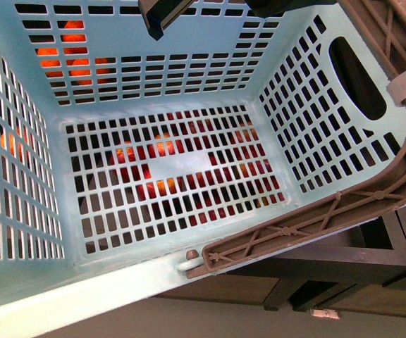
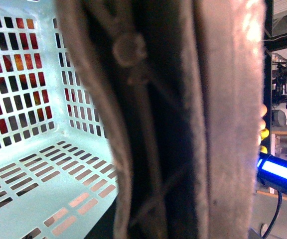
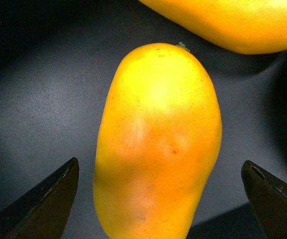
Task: Pick mango and avocado into basket
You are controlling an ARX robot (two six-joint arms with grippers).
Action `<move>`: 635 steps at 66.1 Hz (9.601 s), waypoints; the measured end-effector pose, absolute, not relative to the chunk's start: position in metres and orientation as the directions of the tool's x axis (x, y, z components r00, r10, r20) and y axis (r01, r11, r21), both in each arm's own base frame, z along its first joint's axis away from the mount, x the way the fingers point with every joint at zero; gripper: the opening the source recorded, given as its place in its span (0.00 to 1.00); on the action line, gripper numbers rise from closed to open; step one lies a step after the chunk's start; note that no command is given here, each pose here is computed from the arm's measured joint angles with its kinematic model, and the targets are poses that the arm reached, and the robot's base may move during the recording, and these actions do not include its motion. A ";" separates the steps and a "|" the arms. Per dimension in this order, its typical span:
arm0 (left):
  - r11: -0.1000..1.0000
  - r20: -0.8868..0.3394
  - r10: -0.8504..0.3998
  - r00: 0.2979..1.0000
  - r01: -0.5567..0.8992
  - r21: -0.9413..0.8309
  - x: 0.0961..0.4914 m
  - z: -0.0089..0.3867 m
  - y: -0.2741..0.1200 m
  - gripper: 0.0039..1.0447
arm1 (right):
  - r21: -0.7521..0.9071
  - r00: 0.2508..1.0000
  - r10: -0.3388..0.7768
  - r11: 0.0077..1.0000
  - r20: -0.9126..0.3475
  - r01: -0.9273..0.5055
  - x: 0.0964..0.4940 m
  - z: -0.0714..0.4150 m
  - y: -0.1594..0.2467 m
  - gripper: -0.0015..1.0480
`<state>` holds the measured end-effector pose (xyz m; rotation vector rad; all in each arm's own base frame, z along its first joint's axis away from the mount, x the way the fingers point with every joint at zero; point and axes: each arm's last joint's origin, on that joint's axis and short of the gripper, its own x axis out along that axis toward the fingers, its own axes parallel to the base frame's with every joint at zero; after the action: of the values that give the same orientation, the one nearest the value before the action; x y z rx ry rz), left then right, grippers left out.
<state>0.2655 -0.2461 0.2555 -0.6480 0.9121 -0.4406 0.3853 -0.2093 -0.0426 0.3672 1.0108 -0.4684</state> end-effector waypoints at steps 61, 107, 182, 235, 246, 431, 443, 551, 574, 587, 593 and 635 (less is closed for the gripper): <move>0.728 -0.581 -0.604 0.546 0.080 -0.681 0.266 0.255 -0.246 0.13 | 0.071 0.403 -0.193 0.830 -0.895 0.554 0.420 -0.066 -0.214 0.92; 0.728 -0.581 -0.603 0.546 0.081 -0.680 0.266 0.255 -0.246 0.13 | 0.087 0.416 -0.181 0.832 -0.891 0.548 0.412 -0.070 -0.210 0.60; 0.729 -0.581 -0.603 0.547 0.080 -0.680 0.266 0.255 -0.246 0.13 | 0.367 0.852 0.393 0.892 -0.346 -0.263 0.248 0.236 -0.022 0.60; 0.728 -0.581 -0.603 0.546 0.081 -0.680 0.266 0.255 -0.246 0.13 | 0.371 0.767 0.484 0.864 -0.421 -0.341 0.280 0.201 0.066 0.60; 0.728 -0.581 -0.603 0.546 0.081 -0.680 0.266 0.255 -0.246 0.13 | 0.367 0.763 0.480 0.867 -0.432 -0.338 0.280 0.198 0.070 0.72; 0.730 -0.585 -0.604 0.542 0.081 -0.679 0.266 0.254 -0.247 0.13 | 0.003 1.000 -0.001 1.000 -0.007 0.001 0.162 0.179 0.000 0.92; 0.730 -0.584 -0.603 0.543 0.080 -0.679 0.266 0.254 -0.247 0.13 | 0.003 1.000 -0.001 1.000 -0.007 0.001 0.162 0.179 0.000 0.92; 0.731 -0.584 -0.601 0.545 0.079 -0.678 0.266 0.254 -0.246 0.13 | 0.003 1.000 0.000 1.000 -0.008 0.000 0.162 0.179 0.000 0.92; 0.729 -0.584 -0.604 0.542 0.079 -0.680 0.266 0.254 -0.247 0.13 | 0.003 1.000 0.000 1.000 -0.004 0.000 0.161 0.179 0.000 0.92; 0.731 -0.584 -0.600 0.546 0.079 -0.678 0.266 0.254 -0.247 0.13 | 0.003 1.000 0.000 1.000 -0.008 0.000 0.162 0.178 0.000 0.92; 0.733 -0.584 -0.597 0.549 0.077 -0.676 0.267 0.254 -0.245 0.13 | 0.003 1.000 0.004 1.000 -0.008 -0.004 0.162 0.178 0.000 0.92; 0.727 -0.584 -0.609 0.537 0.082 -0.682 0.265 0.254 -0.247 0.13 | 0.326 0.741 -0.311 0.750 -0.595 0.576 0.200 0.177 -0.092 0.92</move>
<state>0.2650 -0.2473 0.2543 -0.6466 0.9213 -0.4472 0.2005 -0.0919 0.1775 0.5243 0.5419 -0.5113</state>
